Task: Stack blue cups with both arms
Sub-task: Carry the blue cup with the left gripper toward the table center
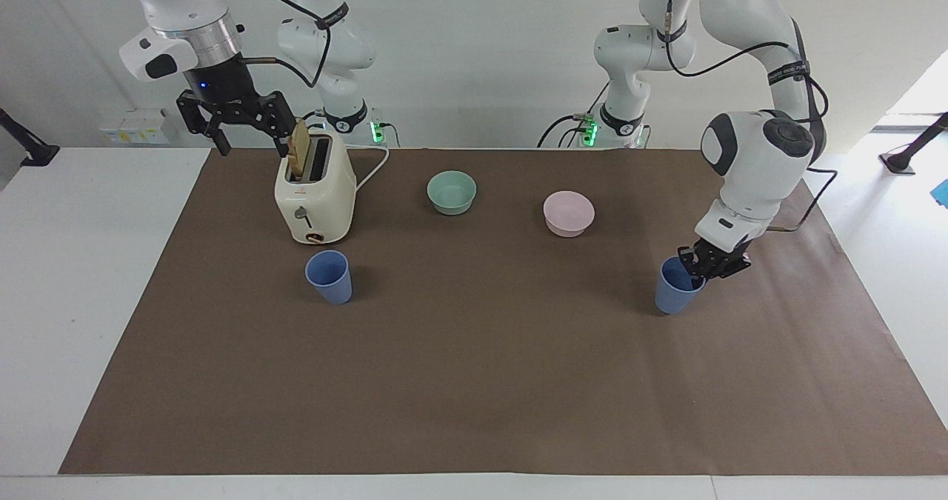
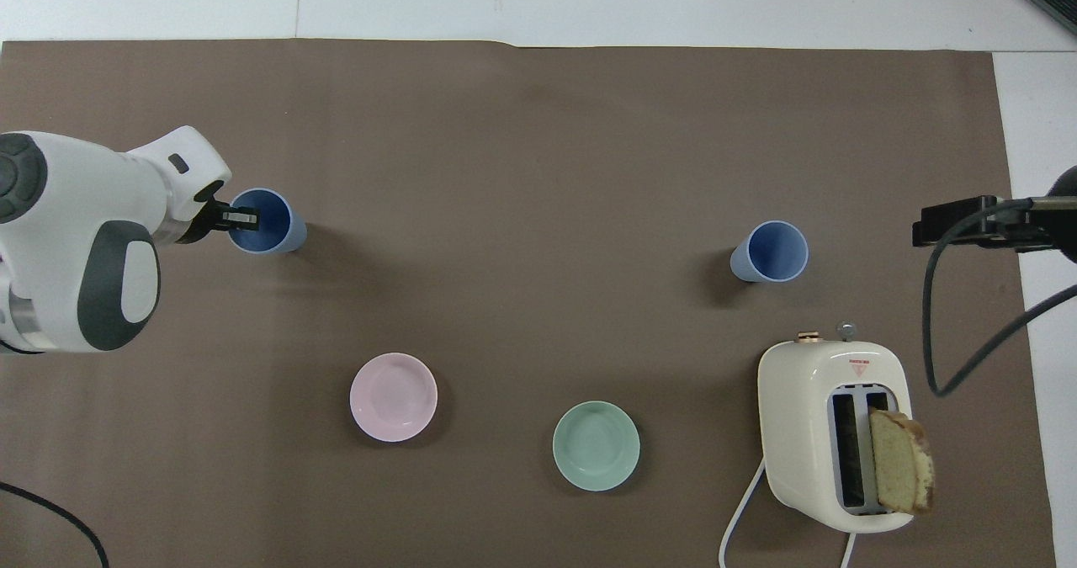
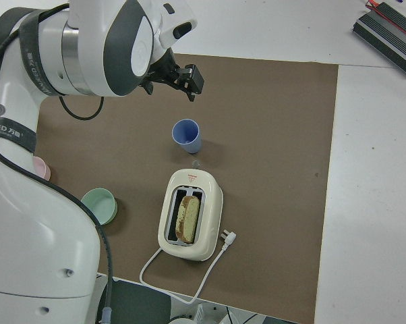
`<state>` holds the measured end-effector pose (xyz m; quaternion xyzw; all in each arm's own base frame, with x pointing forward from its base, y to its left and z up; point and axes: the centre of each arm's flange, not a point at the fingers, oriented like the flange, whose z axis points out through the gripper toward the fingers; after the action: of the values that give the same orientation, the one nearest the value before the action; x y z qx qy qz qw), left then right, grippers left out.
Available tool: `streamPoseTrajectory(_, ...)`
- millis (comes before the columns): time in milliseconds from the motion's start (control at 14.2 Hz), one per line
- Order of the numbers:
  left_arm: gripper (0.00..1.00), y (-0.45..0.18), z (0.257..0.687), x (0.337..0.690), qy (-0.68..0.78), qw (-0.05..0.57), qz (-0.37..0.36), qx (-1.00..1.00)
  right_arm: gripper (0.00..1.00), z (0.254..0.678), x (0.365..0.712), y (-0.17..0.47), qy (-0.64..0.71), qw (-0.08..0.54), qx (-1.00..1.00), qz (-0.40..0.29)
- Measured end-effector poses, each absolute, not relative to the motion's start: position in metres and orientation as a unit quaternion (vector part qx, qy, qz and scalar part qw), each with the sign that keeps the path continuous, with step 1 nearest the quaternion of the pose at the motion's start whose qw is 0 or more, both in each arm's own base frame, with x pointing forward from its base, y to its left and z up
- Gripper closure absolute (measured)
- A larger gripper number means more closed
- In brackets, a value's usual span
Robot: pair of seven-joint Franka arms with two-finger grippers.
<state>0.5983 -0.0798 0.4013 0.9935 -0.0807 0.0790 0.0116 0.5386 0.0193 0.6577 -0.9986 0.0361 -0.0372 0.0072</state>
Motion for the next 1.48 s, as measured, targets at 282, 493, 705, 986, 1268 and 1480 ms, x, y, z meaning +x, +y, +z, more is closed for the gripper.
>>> streamPoseTrajectory(282,0.96,-0.175,0.402,0.578,-0.065,0.026,0.078,0.995,0.00,0.658,0.539,0.019,0.036,0.007,-0.999,-0.037)
streamPoseTrajectory(493,0.96,-0.221,0.400,0.563,-0.055,0.034,0.076,0.995,0.00,0.658,0.539,0.019,0.036,0.007,-0.999,-0.037)
streamPoseTrajectory(705,0.96,-0.250,0.387,0.555,-0.045,0.039,0.077,0.995,0.00,0.658,0.539,0.019,0.036,0.007,-0.999,-0.037)
streamPoseTrajectory(986,0.96,-0.258,0.372,0.553,-0.038,0.038,0.071,0.996,0.00,0.658,0.539,0.019,0.036,0.007,-0.999,-0.037)
streamPoseTrajectory(1268,0.56,-0.255,0.371,0.553,-0.024,0.042,0.068,0.996,0.00,0.658,0.539,0.019,0.036,0.007,-0.999,-0.037)
streamPoseTrajectory(1480,0.19,-0.255,0.374,0.555,-0.022,0.044,0.073,0.996,0.00,0.658,0.539,0.019,0.036,0.007,-0.999,-0.037)
